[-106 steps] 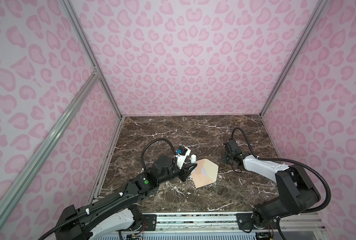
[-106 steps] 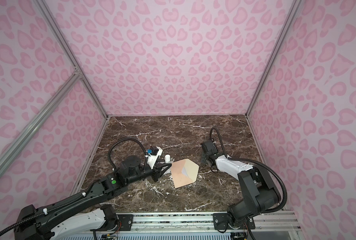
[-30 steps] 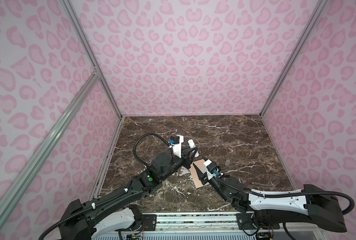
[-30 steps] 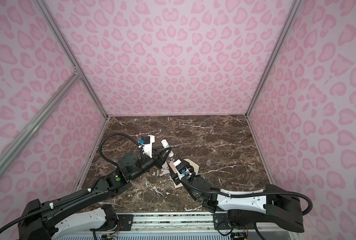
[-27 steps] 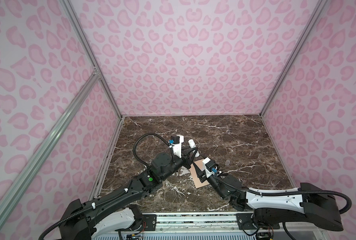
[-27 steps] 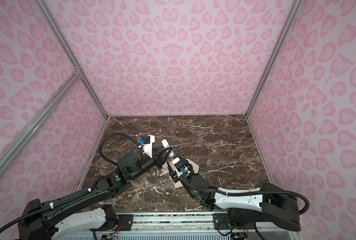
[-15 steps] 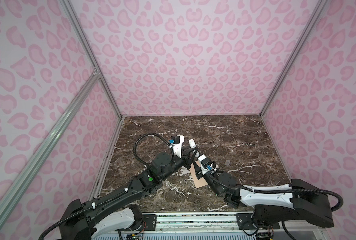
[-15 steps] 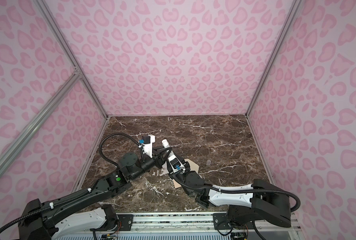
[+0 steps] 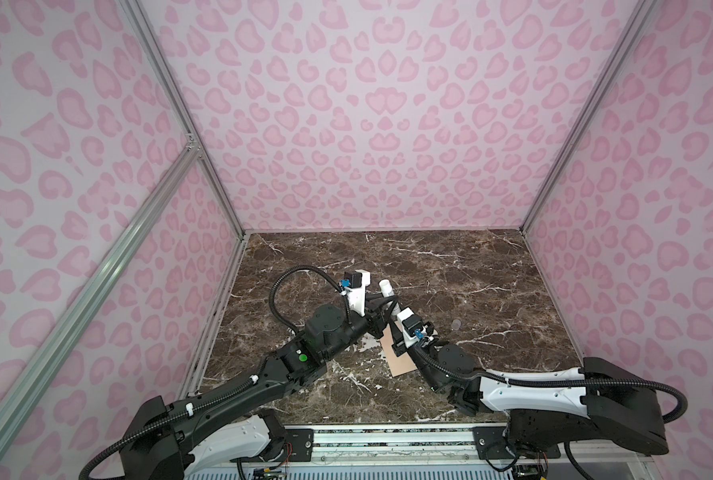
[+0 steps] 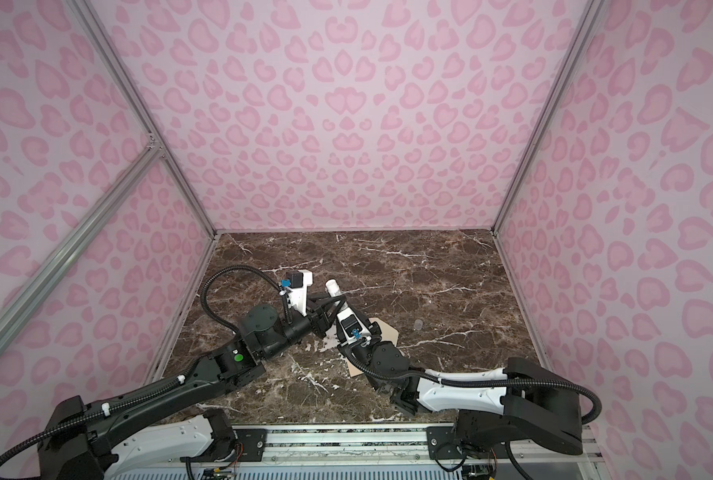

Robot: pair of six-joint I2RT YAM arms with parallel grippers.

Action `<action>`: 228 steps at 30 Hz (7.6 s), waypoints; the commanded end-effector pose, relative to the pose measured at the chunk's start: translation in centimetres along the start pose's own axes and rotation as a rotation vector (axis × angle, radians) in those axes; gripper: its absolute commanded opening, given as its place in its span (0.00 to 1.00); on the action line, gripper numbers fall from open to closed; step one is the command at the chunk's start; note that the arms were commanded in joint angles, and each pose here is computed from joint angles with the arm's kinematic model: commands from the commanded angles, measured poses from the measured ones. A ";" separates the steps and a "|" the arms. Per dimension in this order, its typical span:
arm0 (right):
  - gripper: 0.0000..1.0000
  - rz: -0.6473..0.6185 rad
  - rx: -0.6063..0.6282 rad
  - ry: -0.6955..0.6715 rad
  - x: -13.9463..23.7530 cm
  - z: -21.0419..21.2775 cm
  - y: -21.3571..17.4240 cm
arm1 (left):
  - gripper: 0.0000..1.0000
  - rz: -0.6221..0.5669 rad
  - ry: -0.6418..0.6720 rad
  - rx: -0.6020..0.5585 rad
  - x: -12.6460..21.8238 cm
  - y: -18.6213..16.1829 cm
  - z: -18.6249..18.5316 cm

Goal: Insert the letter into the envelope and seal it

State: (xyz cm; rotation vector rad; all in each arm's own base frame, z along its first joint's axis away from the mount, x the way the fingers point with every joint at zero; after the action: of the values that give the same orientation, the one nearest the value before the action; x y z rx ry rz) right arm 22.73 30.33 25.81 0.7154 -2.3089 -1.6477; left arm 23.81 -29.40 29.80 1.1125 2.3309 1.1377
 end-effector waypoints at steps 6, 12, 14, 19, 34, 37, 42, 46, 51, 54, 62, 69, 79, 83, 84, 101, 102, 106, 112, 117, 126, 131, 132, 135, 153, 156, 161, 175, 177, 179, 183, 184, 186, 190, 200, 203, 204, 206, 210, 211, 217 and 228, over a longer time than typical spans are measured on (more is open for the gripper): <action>0.27 0.012 0.012 0.014 -0.1 0.2 0.0 | 0.04 -0.020 -0.030 -0.001 0.1 0.7 -0.8; 0.20 0.021 -0.001 0.027 -0.1 0.3 0.2 | 0.04 0.015 -0.043 0.005 -0.3 -0.2 -0.8; 0.18 0.022 -0.043 0.021 0.0 -0.1 0.5 | 0.04 0.035 -0.053 -0.001 -0.2 -0.7 -0.8; 0.14 0.016 -0.160 0.150 0.4 0.6 2.9 | 0.04 0.117 -0.139 -0.076 0.9 -1.9 -2.1; 0.10 -0.065 -0.531 0.679 4.6 2.9 7.0 | 0.04 0.313 -0.488 -0.046 4.8 -3.3 -4.4; 0.10 -0.071 -0.567 0.731 5.2 2.4 6.9 | 0.04 0.344 -0.537 -0.043 5.6 -3.9 -4.8; 0.13 -0.044 -0.556 0.721 5.2 1.2 6.0 | 0.04 0.348 -0.561 -0.043 6.1 -4.1 -5.0; 0.40 0.015 -0.420 0.620 4.7 0.4 3.9 | 0.04 0.291 -0.478 -0.048 5.4 -3.2 -4.1; 0.54 0.064 -0.227 0.432 4.3 -1.6 0.1 | 0.04 0.060 -0.194 -0.072 4.3 1.2 -0.8; 0.56 0.051 -0.203 0.345 4.2 -2.1 -0.9 | 0.04 -0.052 -0.111 -0.056 4.4 3.6 0.0; 0.58 -0.058 -0.094 0.147 3.7 -0.3 0.4 | 0.03 -0.178 -0.042 0.016 3.3 5.0 0.0; 0.58 -0.140 -0.074 -0.015 2.2 0.1 2.1 | 0.03 -0.224 0.020 0.073 2.2 4.7 0.2; 0.52 -0.132 -0.057 -0.086 0.0 0.0 1.8 | 0.03 -0.204 0.056 0.074 1.6 4.2 0.1; 0.49 -0.125 -0.055 -0.090 -0.5 -0.3 1.7 | 0.04 -0.195 0.065 0.075 1.5 3.9 0.3; 0.49 -0.117 -0.049 -0.086 -0.7 -0.2 1.6 | 0.04 -0.194 0.064 0.074 1.5 4.0 0.3; 0.34 -0.077 -0.006 -0.030 -2.3 0.9 1.2 | 0.04 -0.161 0.088 0.064 1.1 3.3 0.7; 0.32 -0.073 -0.002 -0.028 -2.3 1.0 1.1 | 0.04 -0.161 0.088 0.064 1.1 3.3 0.7; 0.29 -0.069 0.002 -0.028 -2.3 1.0 1.0 | 0.04 -0.150 0.095 0.059 1.0 3.2 0.8; 0.31 -0.063 0.017 -0.029 -2.5 0.9 1.2 | 0.03 -0.127 0.106 0.050 0.8 2.7 1.0; 0.27 -0.054 0.023 -0.026 -2.5 0.9 1.1 | 0.04 -0.105 0.110 0.044 0.6 2.3 1.1; 0.20 -0.053 -0.003 0.019 -2.3 1.2 1.4 | 0.04 -0.051 0.098 0.035 0.3 1.3 1.0; 0.17 -0.070 -0.092 0.143 -1.2 2.0 2.5 | 0.04 0.043 0.049 0.034 0.2 -1.2 1.0; 0.16 -0.070 -0.116 0.180 -0.8 2.1 2.8 | 0.04 0.058 0.028 0.034 0.4 -1.7 0.9; 0.13 -0.048 -0.193 0.320 0.3 2.7 3.5 | 0.04 0.106 -0.095 0.022 1.2 -3.0 -0.3; 0.10 -0.137 -0.571 0.821 7.4 1.9 7.2 | 0.04 0.400 -0.567 0.013 7.4 -8.3 -4.8; 0.14 -0.092 -0.543 0.805 7.3 1.8 6.1 | 0.04 0.393 -0.553 0.014 7.6 -8.4 -4.5; 0.48 0.011 -0.357 0.574 6.0 0.1 2.2 | 0.04 0.305 -0.422 -0.028 6.7 -6.5 -3.4; 0.59 -0.041 0.037 0.188 4.2 0.2 1.0 | 0.04 -0.097 0.005 0.036 4.0 2.4 1.0; 0.59 -0.056 0.057 0.140 3.5 0.2 1.2 | 0.04 -0.136 0.047 0.068 3.7 2.9 1.6; 0.59 -0.071 0.076 0.104 2.8 0.3 1.4 | 0.04 -0.164 0.065 0.081 3.5 3.2 1.8; 0.59 -0.077 0.126 0.075 1.4 1.1 1.6 | 0.04 -0.186 0.093 0.088 3.0 3.6 1.7; 0.59 -0.077 0.138 0.068 1.1 1.4 1.6 | 0.04 -0.185 0.100 0.088 2.9 3.6 1.6; 0.59 -0.080 0.146 0.045 0.4 1.5 1.6 | 0.04 -0.184 0.103 0.091 2.6 3.6 1.5; 0.57 -0.075 0.144 0.002 -0.7 1.6 1.5 | 0.04 -0.175 0.108 0.093 2.2 3.5 1.4; 0.48 -0.065 0.106 -0.016 -2.2 0.8 1.2 | 0.04 -0.158 0.104 0.087 2.1 3.4 1.2; 0.41 -0.054 0.111 0.002 -2.5 1.1 0.9 | 0.04 -0.146 0.102 0.089 1.9 3.1 1.2; 0.41 -0.051 0.112 0.005 -2.5 1.2 0.8 | 0.04 -0.144 0.103 0.088 1.9 3.0 1.2; 0.39 -0.047 0.113 0.008 -2.6 1.3 0.6 | 0.04 -0.140 0.105 0.088 1.8 2.9 1.3; 0.36 -0.045 0.114 0.012 -2.6 1.5 0.6 | 0.04 -0.127 0.108 0.086 1.7 2.6 1.4; 0.34 -0.044 0.114 0.012 -2.6 1.5 0.5 | 0.04 -0.127 0.106 0.087 1.7 2.7 1.3; 0.24 -0.043 0.116 0.015 -2.7 1.6 0.6 | 0.04 -0.117 0.110 0.084 1.5 2.5 1.4; 0.13 -0.070 0.040 0.058 -1.8 1.6 1.7 | 0.04 -0.041 0.097 0.053 1.0 1.1 1.3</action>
State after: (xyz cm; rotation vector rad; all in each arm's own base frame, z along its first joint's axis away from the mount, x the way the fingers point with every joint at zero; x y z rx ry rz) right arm 24.16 32.40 26.20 0.7596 -2.4075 -1.5450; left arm 24.95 -26.90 30.23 0.9832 2.5153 1.1174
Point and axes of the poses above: each gripper's point midway between its finger pads, its own x axis back along the fingers, its own z axis along the line the jaws close on, y = z × x, the point moved 1 cm from there along x, back along the fingers, and after that the axes turned 11 degrees about x, right-handed, at the moved point
